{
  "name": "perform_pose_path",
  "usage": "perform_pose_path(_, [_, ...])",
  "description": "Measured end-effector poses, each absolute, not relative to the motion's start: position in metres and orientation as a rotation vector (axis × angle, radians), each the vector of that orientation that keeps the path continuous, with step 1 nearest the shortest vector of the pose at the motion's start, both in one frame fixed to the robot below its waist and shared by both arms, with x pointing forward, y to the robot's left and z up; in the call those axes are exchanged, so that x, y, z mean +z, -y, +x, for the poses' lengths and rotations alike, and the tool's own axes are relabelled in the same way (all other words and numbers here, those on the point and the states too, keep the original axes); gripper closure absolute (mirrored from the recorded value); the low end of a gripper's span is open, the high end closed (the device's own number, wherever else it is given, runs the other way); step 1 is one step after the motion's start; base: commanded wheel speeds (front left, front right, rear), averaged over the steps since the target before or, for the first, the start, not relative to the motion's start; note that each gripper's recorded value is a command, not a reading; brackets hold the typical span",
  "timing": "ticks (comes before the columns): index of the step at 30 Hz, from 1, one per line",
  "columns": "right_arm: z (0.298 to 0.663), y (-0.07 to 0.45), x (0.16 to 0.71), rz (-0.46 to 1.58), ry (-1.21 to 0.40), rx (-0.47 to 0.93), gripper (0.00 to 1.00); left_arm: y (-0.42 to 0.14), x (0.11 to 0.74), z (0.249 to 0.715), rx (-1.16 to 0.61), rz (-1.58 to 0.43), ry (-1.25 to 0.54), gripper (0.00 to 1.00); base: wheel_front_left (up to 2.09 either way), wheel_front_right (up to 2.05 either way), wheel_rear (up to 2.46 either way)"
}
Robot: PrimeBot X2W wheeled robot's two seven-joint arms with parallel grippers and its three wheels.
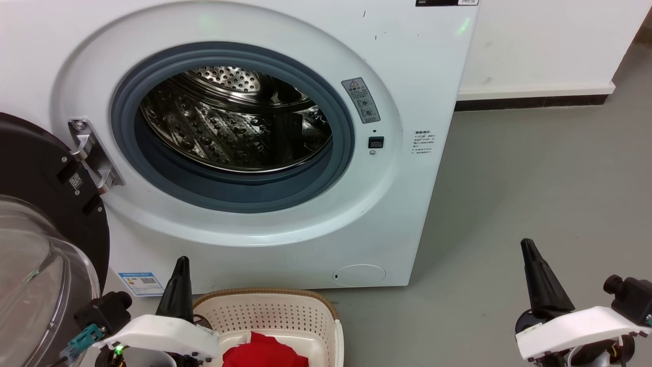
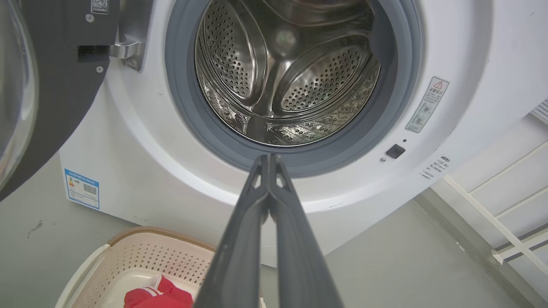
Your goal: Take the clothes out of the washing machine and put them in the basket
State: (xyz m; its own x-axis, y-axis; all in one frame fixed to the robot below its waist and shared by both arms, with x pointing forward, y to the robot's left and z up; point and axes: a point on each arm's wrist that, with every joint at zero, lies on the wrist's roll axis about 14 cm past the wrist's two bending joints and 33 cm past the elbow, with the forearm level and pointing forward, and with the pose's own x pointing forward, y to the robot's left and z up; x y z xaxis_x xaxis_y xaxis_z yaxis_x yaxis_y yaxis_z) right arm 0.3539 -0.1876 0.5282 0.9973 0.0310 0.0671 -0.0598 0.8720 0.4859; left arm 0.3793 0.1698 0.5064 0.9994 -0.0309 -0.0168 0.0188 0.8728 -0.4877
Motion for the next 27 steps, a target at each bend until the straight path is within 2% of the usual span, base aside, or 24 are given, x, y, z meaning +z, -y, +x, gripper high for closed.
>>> perform_pose_path(27, [0.365, 0.195, 0.518, 0.918, 0.023, 0.02, 1.0, -0.181, 0.5, 0.384, 0.009, -0.916, -0.064, 1.0, 0.0, 0.0, 0.0])
